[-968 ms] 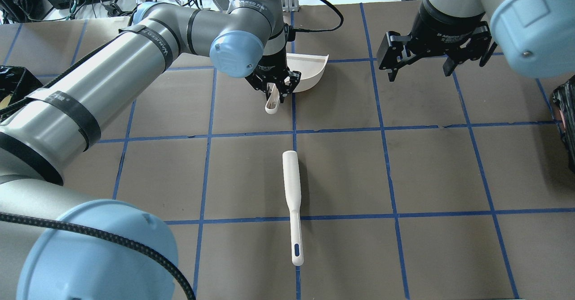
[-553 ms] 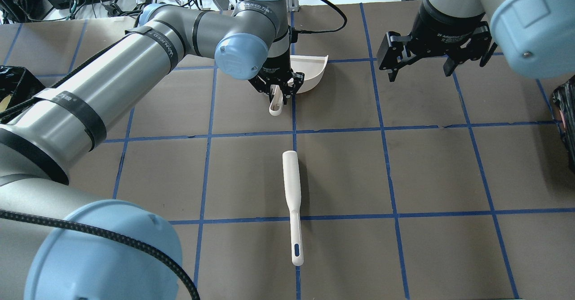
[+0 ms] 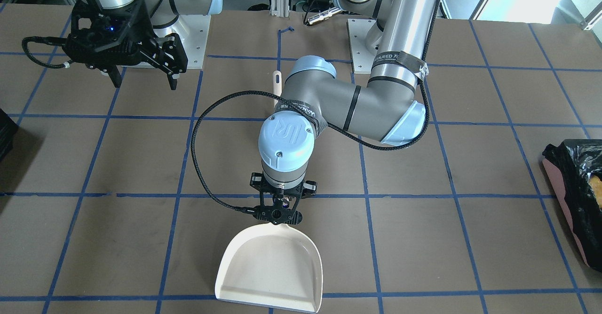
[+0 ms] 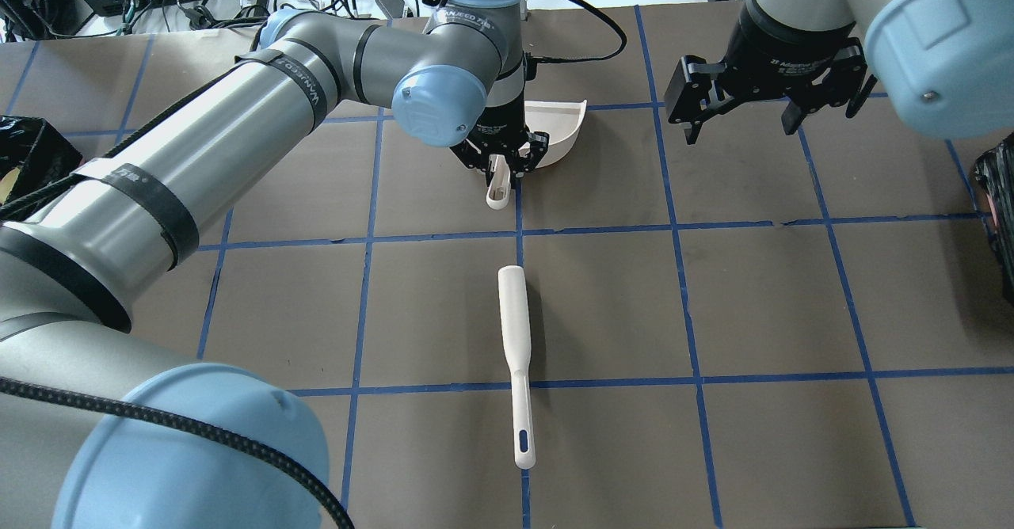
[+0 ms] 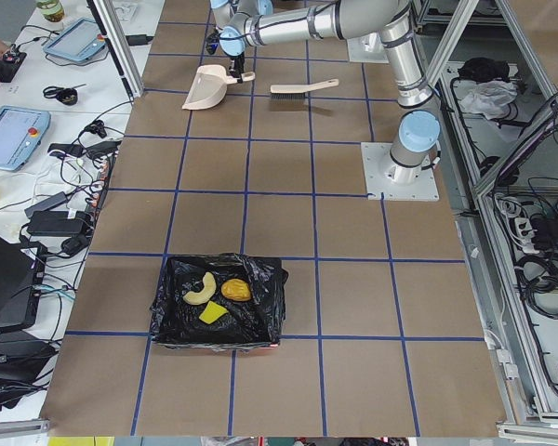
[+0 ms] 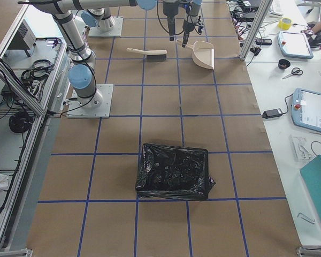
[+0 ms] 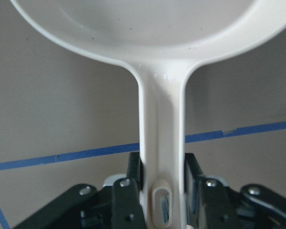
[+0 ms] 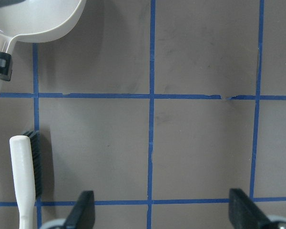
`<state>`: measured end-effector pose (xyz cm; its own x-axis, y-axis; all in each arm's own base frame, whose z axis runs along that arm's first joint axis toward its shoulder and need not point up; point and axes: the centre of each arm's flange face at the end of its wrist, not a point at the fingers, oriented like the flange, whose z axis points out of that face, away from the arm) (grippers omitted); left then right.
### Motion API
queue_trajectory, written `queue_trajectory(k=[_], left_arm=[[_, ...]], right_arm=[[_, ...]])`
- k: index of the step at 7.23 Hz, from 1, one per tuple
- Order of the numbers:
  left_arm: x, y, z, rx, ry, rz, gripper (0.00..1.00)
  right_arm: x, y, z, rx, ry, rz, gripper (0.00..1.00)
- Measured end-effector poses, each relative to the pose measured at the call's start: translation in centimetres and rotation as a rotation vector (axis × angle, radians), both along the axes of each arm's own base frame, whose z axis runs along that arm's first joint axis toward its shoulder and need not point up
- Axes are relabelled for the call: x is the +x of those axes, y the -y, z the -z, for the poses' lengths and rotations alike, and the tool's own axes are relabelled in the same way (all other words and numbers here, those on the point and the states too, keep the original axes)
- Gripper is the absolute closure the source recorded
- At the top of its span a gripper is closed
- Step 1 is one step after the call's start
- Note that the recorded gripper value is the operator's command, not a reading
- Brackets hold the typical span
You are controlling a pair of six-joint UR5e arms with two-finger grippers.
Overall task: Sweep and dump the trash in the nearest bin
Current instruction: 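Lower the dustpan onto the table beyond the brush with the left gripper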
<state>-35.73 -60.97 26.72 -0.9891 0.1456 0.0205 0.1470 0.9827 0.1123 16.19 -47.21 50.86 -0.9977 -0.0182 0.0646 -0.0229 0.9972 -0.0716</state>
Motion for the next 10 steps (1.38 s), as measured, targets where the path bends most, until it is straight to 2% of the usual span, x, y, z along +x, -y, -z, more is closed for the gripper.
queue_trajectory(k=[1,2,4,9,10], left_arm=[[-0.1,0.0,0.0,0.000,0.001,-0.001,0.76],[-0.2,0.0,0.0,-0.001,-0.002,-0.007,0.70],[-0.2,0.0,0.0,-0.006,-0.006,-0.014,0.26],[-0.3,0.0,-0.7,-0.023,-0.012,-0.025,0.08],[-0.2,0.0,-1.3,-0.034,-0.013,-0.020,0.01]], right_arm=[[0.0,0.0,0.0,0.000,0.000,0.000,0.00],[0.0,0.0,0.0,0.000,0.000,0.000,0.00],[0.0,0.0,0.0,0.000,0.000,0.000,0.00],[0.1,0.0,0.1,0.002,0.001,-0.002,0.00],[0.1,0.0,0.1,0.002,0.001,-0.002,0.00]])
